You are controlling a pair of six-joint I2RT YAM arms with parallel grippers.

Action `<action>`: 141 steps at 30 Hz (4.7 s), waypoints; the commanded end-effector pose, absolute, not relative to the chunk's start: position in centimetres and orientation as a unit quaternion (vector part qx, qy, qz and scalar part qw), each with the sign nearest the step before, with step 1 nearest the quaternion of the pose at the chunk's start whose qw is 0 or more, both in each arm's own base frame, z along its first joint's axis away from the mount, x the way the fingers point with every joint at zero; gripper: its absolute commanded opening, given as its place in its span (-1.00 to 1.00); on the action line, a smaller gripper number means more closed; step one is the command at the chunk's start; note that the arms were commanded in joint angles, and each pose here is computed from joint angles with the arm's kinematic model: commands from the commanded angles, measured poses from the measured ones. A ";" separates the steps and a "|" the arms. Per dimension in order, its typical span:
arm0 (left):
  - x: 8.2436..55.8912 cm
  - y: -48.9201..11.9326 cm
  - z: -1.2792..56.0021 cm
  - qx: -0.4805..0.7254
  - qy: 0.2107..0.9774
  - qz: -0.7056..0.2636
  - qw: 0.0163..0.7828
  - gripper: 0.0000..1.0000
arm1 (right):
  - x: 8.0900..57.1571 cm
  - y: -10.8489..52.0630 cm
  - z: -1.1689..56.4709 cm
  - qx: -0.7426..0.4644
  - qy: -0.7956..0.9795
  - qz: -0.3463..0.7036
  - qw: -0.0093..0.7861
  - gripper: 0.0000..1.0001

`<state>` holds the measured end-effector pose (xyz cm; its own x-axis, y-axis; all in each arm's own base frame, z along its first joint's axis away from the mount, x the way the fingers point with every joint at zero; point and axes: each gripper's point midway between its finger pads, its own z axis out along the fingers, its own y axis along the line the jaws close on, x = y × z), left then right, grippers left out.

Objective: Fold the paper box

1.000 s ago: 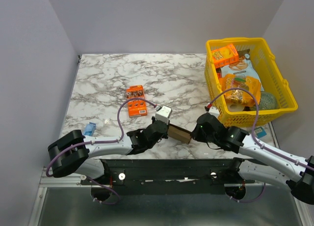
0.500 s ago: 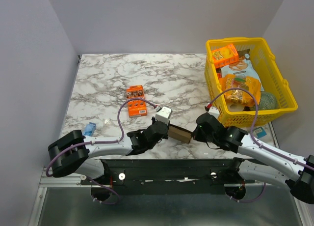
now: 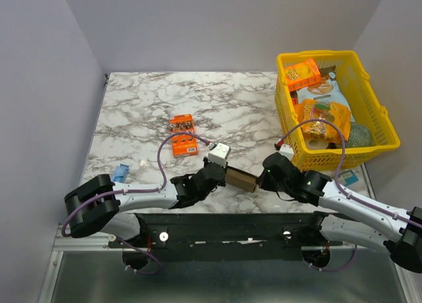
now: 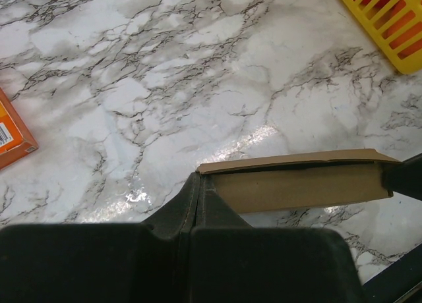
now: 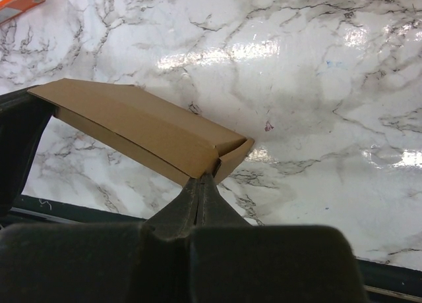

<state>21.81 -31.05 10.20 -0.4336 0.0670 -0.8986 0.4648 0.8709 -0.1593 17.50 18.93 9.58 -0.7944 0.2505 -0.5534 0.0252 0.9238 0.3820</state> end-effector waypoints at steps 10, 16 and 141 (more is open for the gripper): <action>18.3 -27.9 5.3 0.220 0.865 -0.145 0.428 -0.88 | 14.8 16.7 4.7 0.071 0.959 0.096 0.257 -0.99; 18.4 -28.0 7.3 0.212 0.855 -0.162 0.445 -0.44 | 15.0 16.4 5.3 0.075 0.956 0.094 0.267 -0.99; 17.3 -26.2 -0.6 0.103 0.907 -0.218 0.346 -0.42 | 15.0 18.6 9.8 0.072 0.935 0.162 0.308 -0.09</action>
<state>21.29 -31.76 9.42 -0.5898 -0.2599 -0.7646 0.4048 0.7241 -0.5584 16.26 18.81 9.39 -0.7722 0.2751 -0.5727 0.0790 0.9360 0.3431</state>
